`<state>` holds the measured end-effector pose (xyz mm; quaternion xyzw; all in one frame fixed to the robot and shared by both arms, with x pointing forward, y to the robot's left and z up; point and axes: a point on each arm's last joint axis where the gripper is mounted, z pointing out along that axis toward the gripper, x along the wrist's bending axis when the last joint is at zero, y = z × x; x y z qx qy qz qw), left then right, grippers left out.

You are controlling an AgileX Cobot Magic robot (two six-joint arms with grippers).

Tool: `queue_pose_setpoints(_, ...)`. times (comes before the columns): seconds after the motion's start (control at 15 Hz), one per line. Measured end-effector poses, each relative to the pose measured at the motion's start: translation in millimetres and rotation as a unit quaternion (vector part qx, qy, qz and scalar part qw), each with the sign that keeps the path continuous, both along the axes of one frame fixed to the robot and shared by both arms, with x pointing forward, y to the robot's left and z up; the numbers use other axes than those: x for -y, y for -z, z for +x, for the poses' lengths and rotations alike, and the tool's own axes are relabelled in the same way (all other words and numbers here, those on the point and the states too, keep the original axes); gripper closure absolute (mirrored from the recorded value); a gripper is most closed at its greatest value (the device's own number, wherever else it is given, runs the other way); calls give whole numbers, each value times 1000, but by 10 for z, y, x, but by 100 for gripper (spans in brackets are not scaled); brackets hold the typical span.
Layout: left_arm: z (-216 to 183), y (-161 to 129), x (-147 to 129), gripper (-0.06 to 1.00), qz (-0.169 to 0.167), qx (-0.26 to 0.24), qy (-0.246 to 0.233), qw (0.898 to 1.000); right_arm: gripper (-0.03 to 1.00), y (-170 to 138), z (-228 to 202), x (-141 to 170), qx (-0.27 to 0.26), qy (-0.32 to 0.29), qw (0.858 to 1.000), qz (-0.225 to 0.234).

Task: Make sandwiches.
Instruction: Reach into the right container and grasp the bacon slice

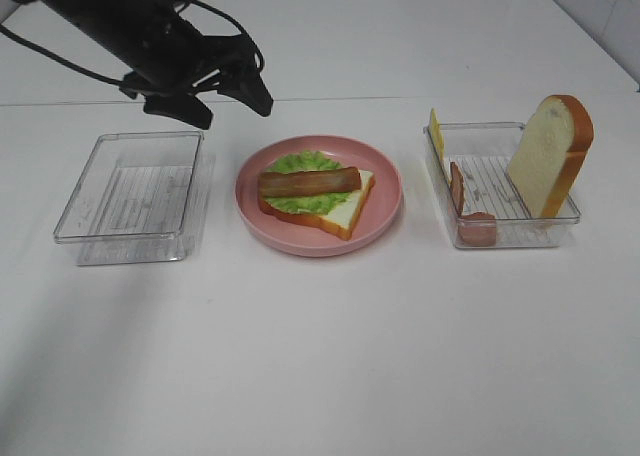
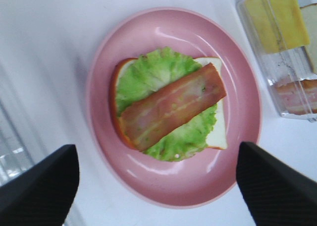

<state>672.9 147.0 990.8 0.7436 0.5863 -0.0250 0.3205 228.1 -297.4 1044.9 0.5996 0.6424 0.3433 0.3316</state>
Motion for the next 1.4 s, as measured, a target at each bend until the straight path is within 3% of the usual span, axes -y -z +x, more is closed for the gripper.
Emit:
queue_pose_setpoints(0.2,-132,-399,-111,13,42,31,-1,999,19,0,0,0,0,0,1000,0)
queue_pose_setpoints(0.47,-650,-1246,-296,13,77,65,20,995,19,0,0,0,0,0,1000,0)
queue_pose_setpoints(0.6,-986,-1585,-459,13,113,53,-2,992,19,0,0,0,0,0,1000,0)
queue_pose_setpoints(0.8,-1458,-1916,-676,13,146,86,-31,985,19,0,0,0,0,0,1000,0)
queue_pose_setpoints(1.0,-2148,-2060,-865,13,137,117,-39,983,19,0,0,0,0,0,1000,0)
queue_pose_setpoints(1.27,-2905,-1947,-1068,13,129,143,-43,980,19,0,0,0,0,0,1000,0)
queue_pose_setpoints(1.4,-3413,-1813,-1204,13,123,181,-41,975,19,0,0,0,0,0,1000,0)
